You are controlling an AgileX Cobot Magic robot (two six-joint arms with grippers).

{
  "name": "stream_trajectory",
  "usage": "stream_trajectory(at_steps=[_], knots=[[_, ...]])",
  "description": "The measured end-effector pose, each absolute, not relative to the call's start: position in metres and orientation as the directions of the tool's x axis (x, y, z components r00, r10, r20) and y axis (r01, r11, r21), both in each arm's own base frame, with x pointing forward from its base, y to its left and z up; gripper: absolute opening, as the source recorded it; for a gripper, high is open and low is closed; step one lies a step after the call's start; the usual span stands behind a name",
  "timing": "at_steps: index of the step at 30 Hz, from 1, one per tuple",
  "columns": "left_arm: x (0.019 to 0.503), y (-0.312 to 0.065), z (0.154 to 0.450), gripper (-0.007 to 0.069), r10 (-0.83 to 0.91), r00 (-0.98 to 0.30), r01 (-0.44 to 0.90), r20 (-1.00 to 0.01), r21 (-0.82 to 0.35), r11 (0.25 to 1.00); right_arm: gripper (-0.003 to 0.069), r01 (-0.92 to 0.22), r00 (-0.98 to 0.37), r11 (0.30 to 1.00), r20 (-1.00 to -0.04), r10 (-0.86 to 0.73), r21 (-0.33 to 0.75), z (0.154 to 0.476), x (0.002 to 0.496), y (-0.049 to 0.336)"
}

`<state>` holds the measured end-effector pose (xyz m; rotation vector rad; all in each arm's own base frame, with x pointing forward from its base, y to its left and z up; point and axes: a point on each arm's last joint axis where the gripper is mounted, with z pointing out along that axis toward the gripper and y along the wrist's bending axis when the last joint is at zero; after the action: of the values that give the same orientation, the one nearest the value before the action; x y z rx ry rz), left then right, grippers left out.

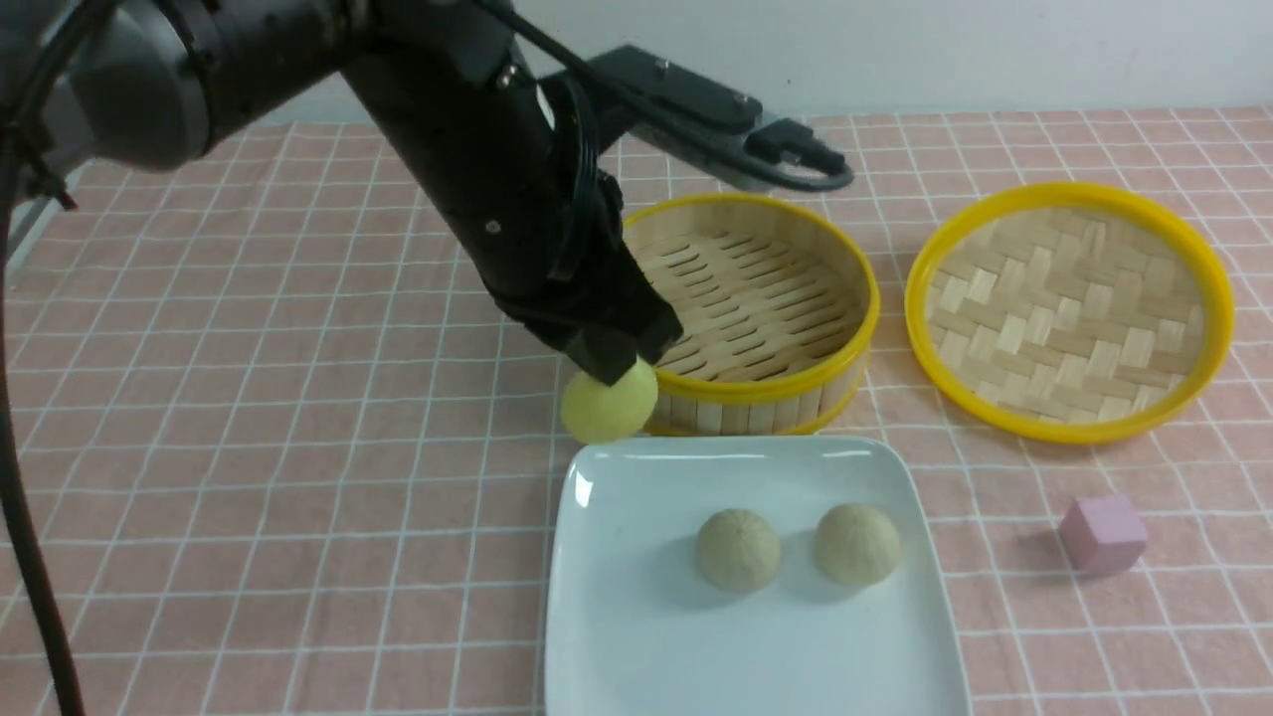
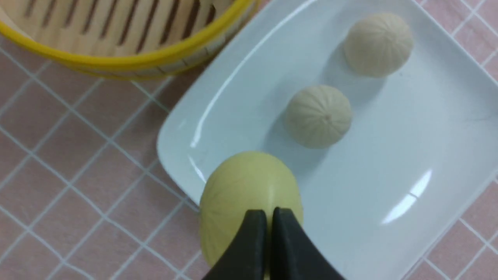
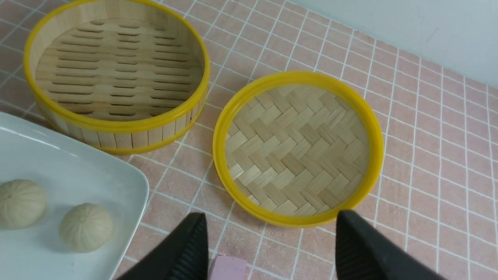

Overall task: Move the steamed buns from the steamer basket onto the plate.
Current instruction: Use the left arm to put the steamed stuffed bun into the plate

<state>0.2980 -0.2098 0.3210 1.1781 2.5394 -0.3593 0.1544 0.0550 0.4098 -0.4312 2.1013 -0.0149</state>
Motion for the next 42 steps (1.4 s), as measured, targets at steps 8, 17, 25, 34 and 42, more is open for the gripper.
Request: stream_trajectory(at_steps=[8, 17, 25, 34, 42], knots=[[0.293, -0.211, 0.277, 0.0019, 0.683, -0.623, 0.769, -0.382, -0.136, 0.625, 0.0443, -0.306, -0.524, 0.933, -0.785, -0.330, -0.188, 0.393, 0.156, 0.056], [0.298, -0.213, 0.261, 0.0019, 0.679, -0.623, 0.766, -0.388, -0.128, 0.629, 0.0443, -0.312, -0.549, 0.930, -0.762, -0.343, -0.194, 0.382, 0.156, 0.056], [0.310, -0.220, 0.222, 0.0020, 0.691, -0.649, 0.754, -0.317, -0.149, 0.640, 0.0443, -0.313, -0.546, 0.930, -0.765, -0.342, -0.193, 0.382, 0.157, 0.056], [0.314, -0.224, 0.209, 0.0022, 0.681, -0.664, 0.742, -0.309, -0.165, 0.649, 0.0443, -0.313, -0.544, 0.930, -0.766, -0.342, -0.193, 0.382, 0.157, 0.056], [0.312, -0.224, 0.209, 0.0039, 0.678, -0.673, 0.737, -0.297, -0.185, 0.650, 0.0443, -0.314, -0.538, 0.930, -0.771, -0.341, -0.192, 0.382, 0.157, 0.056]])
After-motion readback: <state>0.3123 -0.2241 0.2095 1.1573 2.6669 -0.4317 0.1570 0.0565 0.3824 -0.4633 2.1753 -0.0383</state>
